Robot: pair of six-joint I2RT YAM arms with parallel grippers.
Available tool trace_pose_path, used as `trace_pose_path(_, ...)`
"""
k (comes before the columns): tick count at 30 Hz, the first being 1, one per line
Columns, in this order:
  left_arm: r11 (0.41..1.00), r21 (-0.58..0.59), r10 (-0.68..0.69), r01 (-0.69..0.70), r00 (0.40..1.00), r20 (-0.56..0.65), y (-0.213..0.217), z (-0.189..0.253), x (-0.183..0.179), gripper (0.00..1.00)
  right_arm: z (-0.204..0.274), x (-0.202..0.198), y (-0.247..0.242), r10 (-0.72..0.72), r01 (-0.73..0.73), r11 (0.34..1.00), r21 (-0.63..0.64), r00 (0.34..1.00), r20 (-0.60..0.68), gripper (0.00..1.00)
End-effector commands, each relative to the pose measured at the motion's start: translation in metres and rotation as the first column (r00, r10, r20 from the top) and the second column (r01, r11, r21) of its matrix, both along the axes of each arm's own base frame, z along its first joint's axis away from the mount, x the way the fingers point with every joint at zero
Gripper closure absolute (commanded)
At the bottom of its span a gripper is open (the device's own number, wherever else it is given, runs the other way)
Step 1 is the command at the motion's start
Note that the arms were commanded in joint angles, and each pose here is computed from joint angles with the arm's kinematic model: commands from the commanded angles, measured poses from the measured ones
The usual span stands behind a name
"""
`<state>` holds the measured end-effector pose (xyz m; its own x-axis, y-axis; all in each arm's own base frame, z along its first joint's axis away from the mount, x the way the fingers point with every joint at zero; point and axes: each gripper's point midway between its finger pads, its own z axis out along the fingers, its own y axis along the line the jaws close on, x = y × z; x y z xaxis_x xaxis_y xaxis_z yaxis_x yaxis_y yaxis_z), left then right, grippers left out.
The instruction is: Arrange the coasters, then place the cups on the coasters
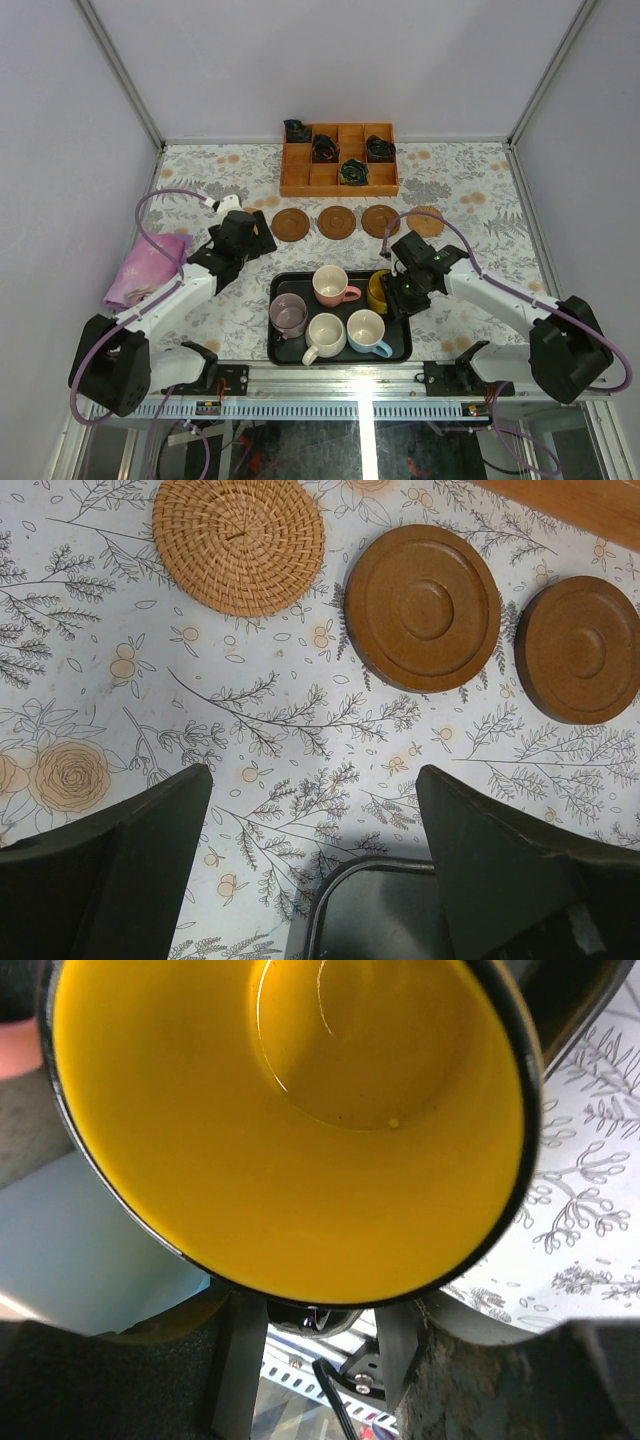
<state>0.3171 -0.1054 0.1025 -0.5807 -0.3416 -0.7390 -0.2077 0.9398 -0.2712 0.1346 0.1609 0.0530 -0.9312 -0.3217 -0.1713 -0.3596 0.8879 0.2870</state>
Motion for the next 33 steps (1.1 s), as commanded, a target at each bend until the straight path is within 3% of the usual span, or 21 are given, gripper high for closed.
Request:
trace_pose_path(1,1.0,0.02,0.017,-0.018,0.999,0.049,0.005,0.012,0.005,0.16,0.002,0.026,0.011,-0.004,0.004,1.0,0.003,0.996,0.084,0.51)
trace_pose_path(26,0.999,0.043,0.019,-0.021,0.998,0.058,0.008,0.012,0.007,0.16,0.01,0.056,0.014,-0.109,0.101,0.994,0.044,0.964,0.241,0.61)
trace_pose_path(29,0.998,0.05,0.023,-0.025,0.998,0.052,0.01,0.01,0.005,0.16,0.008,0.057,0.014,-0.115,0.107,0.993,0.047,0.963,0.244,0.69)
trace_pose_path(33,0.998,0.051,0.027,-0.03,0.998,0.057,0.012,0.012,0.004,0.16,0.004,0.055,0.014,-0.108,0.102,0.994,0.037,0.967,0.232,0.98)
